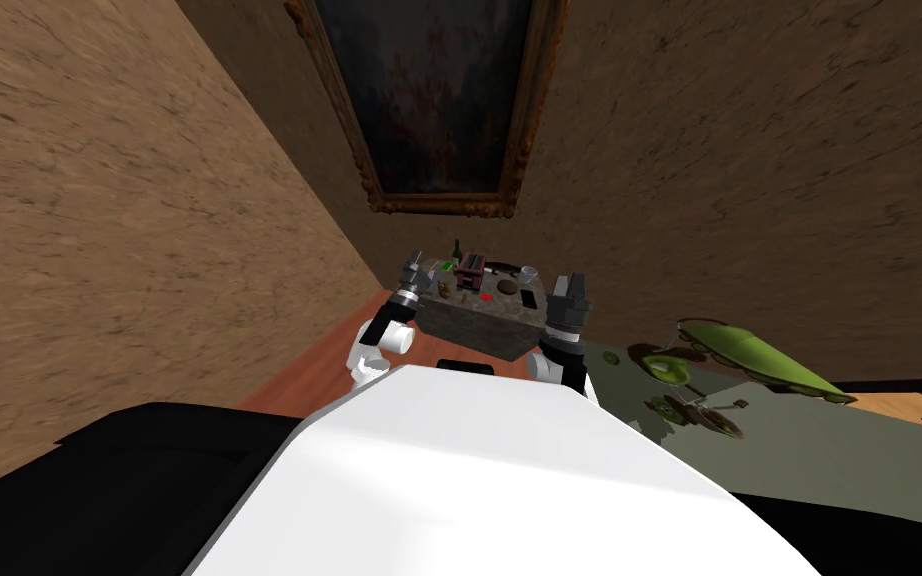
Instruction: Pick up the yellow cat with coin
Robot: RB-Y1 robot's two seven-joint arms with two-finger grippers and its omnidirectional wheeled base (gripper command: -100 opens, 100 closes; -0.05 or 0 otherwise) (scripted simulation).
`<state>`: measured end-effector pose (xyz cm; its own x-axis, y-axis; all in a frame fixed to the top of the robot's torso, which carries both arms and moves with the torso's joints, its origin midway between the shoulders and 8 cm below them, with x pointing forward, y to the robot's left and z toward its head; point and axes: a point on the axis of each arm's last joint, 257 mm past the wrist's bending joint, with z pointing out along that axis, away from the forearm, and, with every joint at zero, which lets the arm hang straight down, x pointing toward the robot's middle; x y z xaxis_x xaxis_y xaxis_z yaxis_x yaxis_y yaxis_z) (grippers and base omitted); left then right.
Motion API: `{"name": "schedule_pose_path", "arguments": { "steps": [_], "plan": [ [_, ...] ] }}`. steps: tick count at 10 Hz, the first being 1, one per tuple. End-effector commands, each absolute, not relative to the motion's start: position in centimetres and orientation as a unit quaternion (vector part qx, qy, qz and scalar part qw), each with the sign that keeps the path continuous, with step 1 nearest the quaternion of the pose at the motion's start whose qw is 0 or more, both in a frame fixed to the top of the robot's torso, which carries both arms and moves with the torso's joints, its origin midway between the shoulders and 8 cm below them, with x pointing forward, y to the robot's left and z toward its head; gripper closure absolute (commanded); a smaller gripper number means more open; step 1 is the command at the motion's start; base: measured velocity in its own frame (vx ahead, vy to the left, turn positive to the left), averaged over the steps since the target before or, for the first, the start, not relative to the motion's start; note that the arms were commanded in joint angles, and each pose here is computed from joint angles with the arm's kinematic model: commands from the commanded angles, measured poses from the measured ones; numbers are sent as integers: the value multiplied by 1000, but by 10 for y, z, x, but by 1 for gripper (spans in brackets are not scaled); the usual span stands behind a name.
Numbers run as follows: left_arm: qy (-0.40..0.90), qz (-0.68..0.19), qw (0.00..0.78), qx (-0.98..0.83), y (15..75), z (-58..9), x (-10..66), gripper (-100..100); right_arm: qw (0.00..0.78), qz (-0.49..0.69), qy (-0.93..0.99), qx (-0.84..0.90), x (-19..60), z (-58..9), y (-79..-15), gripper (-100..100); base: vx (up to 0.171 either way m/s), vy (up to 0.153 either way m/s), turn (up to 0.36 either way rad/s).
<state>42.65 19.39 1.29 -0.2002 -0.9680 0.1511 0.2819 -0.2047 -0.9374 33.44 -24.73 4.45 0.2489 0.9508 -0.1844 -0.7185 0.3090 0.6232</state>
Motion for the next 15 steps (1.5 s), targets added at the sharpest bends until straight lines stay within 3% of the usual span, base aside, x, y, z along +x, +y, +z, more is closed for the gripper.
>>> {"name": "schedule_pose_path", "arguments": {
  "steps": [1, 15],
  "plan": [
    [423, -648, 467, -428, 192, 5, 429, -100, 761, 548, 274, 212, 334, 45, -247, 0, 2, 73, -84],
    [489, -596, 393, -501, 166, -43, 445, -100, 761, 548, 274, 212, 334, 45, -247, 0, 10, 39, -73]
  ]
}}
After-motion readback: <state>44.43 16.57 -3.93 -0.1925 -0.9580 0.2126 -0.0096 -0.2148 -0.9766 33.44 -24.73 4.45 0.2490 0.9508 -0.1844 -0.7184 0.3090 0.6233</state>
